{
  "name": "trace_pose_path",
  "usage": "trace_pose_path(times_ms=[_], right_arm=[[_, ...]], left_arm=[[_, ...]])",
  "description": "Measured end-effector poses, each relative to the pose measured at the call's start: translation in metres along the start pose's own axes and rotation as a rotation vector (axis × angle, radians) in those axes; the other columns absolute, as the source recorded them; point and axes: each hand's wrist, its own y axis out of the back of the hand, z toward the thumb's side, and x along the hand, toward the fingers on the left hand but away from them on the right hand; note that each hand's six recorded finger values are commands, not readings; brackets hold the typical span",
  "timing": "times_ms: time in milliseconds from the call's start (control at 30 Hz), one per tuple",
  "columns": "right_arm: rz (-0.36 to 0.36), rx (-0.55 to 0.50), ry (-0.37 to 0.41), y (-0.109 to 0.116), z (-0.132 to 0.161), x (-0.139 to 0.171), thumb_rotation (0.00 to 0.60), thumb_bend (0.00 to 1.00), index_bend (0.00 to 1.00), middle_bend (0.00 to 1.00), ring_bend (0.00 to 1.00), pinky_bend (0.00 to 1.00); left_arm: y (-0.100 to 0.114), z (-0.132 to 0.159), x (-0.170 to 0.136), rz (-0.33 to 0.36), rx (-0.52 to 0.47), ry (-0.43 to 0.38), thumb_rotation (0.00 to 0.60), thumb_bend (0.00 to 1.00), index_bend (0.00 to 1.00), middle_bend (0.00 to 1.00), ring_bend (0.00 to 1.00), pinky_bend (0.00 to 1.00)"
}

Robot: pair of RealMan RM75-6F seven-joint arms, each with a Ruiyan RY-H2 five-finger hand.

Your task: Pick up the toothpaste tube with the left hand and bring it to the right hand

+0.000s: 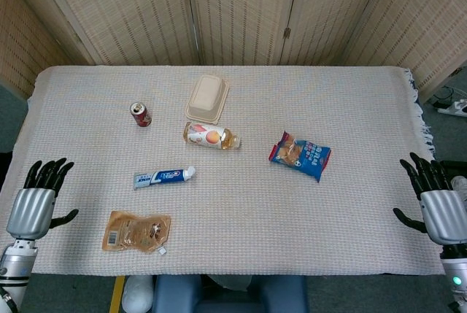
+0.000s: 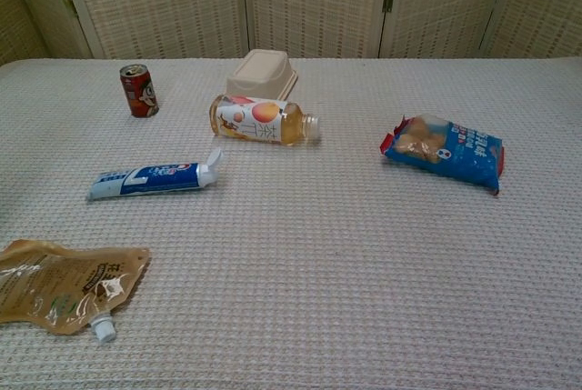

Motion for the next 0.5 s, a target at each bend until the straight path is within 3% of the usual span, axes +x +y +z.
trace_pose_path(times_ms=[167, 500], right_arm=[[-0.007, 0.01, -0.011, 0.008, -0.001, -0.003, 0.6, 0.26, 0.0, 0.0, 0.0, 0.0], [0.007, 0.008, -0.024, 0.006, -0.005, -0.002, 0.6, 0.26, 0.0, 0.0, 0.0, 0.0]], left_arm=[[-0.001, 0.022, 0.031, -0.002, -0.02, -0.089, 0.6, 0.25, 0.2, 0.18, 0.17, 0.05], [-0.025, 0.081, 0.089, -0.115, -0.028, -0.231, 0.6, 0.25, 0.22, 0.2, 0.18, 0.05]])
